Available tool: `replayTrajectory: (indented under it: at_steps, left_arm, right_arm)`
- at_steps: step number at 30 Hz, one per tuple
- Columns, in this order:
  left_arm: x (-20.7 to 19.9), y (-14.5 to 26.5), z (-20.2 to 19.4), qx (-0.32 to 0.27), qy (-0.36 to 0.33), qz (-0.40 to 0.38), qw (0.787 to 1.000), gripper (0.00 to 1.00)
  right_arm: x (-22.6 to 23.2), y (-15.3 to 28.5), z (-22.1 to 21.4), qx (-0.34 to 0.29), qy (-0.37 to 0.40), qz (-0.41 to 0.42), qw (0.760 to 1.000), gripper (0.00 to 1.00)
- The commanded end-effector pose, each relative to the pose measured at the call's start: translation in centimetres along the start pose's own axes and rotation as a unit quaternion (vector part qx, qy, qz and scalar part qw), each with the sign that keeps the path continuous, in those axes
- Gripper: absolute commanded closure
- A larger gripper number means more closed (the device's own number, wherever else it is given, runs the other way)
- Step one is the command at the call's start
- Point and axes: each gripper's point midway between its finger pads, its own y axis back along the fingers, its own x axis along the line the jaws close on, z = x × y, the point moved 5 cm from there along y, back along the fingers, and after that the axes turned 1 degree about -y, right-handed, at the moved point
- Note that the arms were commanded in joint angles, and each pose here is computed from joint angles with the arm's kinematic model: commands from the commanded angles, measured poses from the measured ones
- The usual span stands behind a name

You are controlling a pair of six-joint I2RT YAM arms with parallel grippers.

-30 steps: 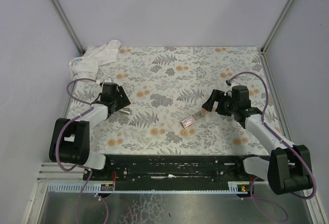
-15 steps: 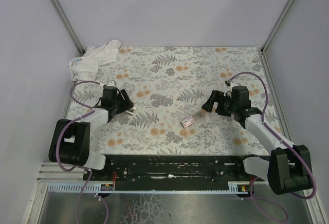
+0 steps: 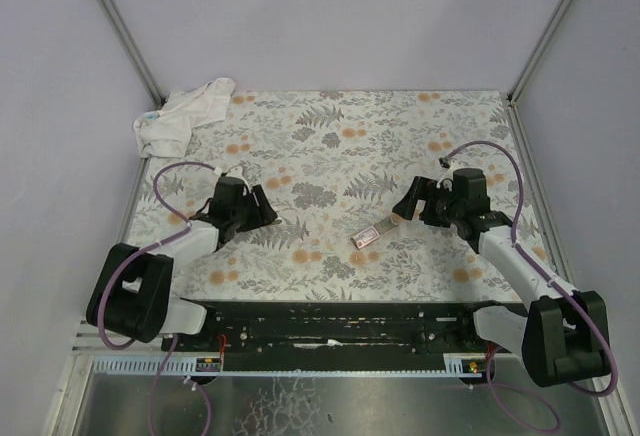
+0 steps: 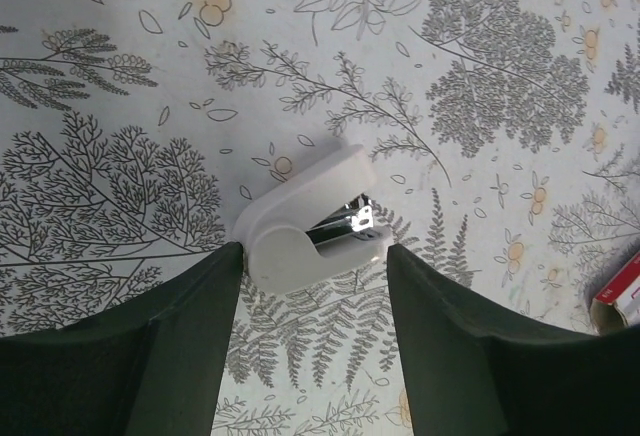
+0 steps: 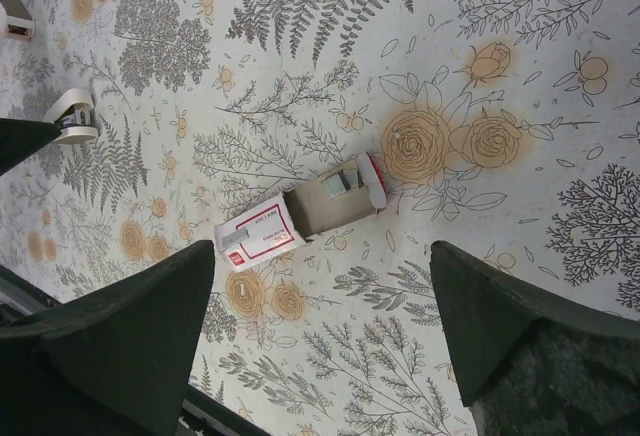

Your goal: Load the staples into the stapler

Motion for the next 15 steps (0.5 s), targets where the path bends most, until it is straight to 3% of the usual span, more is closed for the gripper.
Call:
replayTrajectory:
  at_steps: [1,7,15]
  left_arm:
    - [-0.4,0.9,0.6,-0.014,-0.015,0.001,1.0,0.42]
    - [-1.0,0.7,3.1,-0.04,-0.037,0.016,0.998,0.41]
    - [-2.1,-1.6,3.7,-0.016,-0.101,0.01,0.995,0.4]
  right_arm:
    - [0.3,0.7,0.2,-0.009,0.01,0.008,1.0,0.05]
    - [0.6,0.8,0.2,-0.008,0.008,0.014,1.0,0.05]
    - [0.5,1.0,0.0,-0.005,0.009,0.011,1.0,0.05]
